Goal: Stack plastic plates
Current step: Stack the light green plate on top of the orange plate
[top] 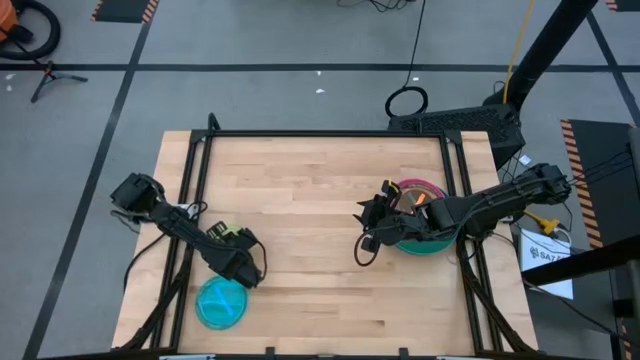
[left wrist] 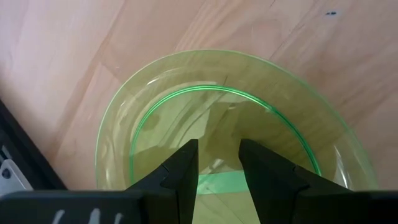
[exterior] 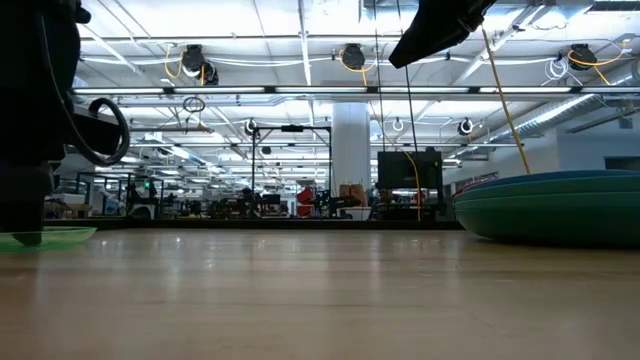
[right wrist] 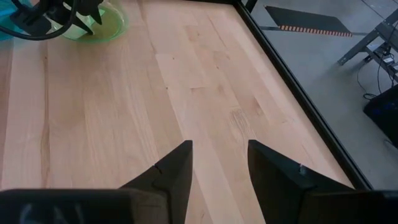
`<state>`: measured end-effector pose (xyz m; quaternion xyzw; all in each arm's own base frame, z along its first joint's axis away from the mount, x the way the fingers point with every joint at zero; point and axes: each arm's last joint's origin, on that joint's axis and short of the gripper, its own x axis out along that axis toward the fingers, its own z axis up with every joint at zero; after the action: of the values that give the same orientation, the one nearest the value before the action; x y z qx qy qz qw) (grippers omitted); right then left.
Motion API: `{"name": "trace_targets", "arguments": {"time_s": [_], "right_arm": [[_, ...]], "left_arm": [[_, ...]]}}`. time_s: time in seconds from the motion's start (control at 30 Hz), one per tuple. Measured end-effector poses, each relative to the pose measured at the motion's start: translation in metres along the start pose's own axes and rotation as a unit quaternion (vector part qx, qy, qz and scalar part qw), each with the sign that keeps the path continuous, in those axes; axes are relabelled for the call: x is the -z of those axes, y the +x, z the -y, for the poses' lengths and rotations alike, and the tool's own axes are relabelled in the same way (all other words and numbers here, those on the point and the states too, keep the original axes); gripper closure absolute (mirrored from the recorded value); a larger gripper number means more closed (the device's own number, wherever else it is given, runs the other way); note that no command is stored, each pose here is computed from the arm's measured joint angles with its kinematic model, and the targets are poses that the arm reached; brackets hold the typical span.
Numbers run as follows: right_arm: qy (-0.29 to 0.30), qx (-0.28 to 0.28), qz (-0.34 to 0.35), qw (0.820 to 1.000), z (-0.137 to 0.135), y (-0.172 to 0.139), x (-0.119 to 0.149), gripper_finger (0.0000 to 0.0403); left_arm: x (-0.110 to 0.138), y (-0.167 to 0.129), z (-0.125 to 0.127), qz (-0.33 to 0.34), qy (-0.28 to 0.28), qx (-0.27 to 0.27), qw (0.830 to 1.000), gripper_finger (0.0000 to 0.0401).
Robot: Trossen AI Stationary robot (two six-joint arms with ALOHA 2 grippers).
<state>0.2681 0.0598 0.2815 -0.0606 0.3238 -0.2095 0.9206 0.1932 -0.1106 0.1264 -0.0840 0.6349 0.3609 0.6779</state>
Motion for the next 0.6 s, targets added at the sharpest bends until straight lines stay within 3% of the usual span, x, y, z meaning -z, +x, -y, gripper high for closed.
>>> {"name": "trace_targets", "arguments": {"time_s": [0.4, 0.6], "right_arm": [[0.0, 0.0, 0.0, 1.0, 0.0, 0.0, 0.0, 0.0255], [0.0, 0.0, 0.0, 1.0, 0.0, 0.0, 0.0, 0.0255]], "left_arm": [[-0.007, -0.005, 0.009, 0.044, 0.024, 0.027, 0.998, 0.0268], [-0.016, -0.024, 0.017, 0.074, 0.096, 0.05, 0.991, 0.0267]]}}
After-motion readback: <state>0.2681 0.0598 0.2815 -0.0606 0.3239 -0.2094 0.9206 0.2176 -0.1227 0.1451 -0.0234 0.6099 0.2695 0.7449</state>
